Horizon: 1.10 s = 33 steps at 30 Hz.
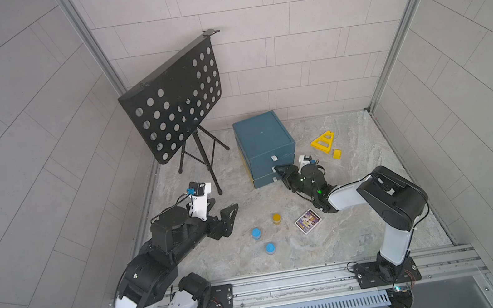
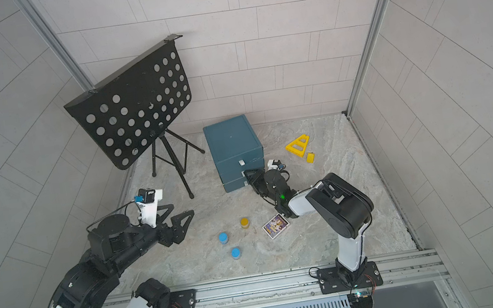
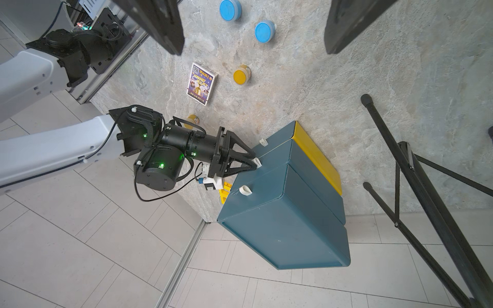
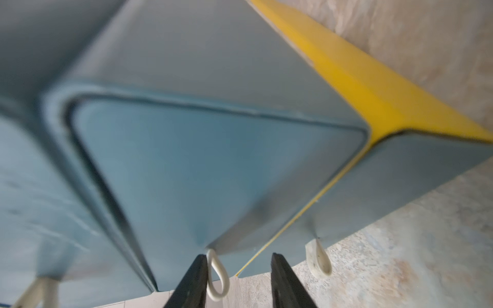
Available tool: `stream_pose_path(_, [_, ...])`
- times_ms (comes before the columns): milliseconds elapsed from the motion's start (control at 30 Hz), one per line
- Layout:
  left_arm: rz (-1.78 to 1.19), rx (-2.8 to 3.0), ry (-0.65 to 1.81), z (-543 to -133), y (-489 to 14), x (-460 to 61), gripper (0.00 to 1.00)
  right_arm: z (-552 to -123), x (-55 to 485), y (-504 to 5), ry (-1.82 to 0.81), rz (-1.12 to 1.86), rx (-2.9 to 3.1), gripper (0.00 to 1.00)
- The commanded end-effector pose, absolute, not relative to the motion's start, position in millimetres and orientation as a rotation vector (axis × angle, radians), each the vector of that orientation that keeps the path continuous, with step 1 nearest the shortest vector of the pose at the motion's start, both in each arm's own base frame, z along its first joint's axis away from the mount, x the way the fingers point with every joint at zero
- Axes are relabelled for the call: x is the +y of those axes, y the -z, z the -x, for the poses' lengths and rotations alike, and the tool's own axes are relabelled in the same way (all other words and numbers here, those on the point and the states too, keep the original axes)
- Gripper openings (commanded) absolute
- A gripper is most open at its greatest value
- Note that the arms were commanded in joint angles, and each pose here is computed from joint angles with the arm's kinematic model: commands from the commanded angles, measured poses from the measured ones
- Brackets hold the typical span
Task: Put the paint cans in the drawer according to color
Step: Open the drawer in the storage box.
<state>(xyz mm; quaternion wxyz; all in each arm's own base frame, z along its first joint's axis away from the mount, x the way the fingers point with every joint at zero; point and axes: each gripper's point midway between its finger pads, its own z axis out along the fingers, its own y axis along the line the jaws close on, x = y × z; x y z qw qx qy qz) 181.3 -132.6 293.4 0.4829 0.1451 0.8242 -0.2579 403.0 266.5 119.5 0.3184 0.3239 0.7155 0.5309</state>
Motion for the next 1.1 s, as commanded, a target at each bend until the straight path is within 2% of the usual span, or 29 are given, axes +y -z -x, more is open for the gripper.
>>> stream_pose_path(0, [-0.35, 1.995, 0.632, -182.7, -294.0, -132.5, 0.89, -400.6, 268.3, -136.2, -1.498, -0.877, 1.811, 0.43])
stream_pose_path(500, [-0.347, 1.998, 0.638, -183.9, -293.4, -133.0, 0.89, -405.3, 280.8, -138.0, -1.552, -0.89, 1.802, 0.33])
stream_pose_path(633, [-0.344, 2.0, 0.641, -184.7, -293.2, -133.0, 0.89, -404.8, 281.9, -135.3, -1.542, -0.894, 1.814, 0.26])
stream_pose_path(900, [-0.342, 1.998, 0.644, -184.8, -293.6, -132.8, 0.88, -402.9, 278.3, -138.3, -1.495, -0.871, 1.828, 0.04])
stream_pose_path(1067, [-0.34, 1.999, 0.645, -185.2, -293.5, -132.6, 0.88, -392.2, 271.7, -137.9, -1.471, -0.88, 1.846, 0.0])
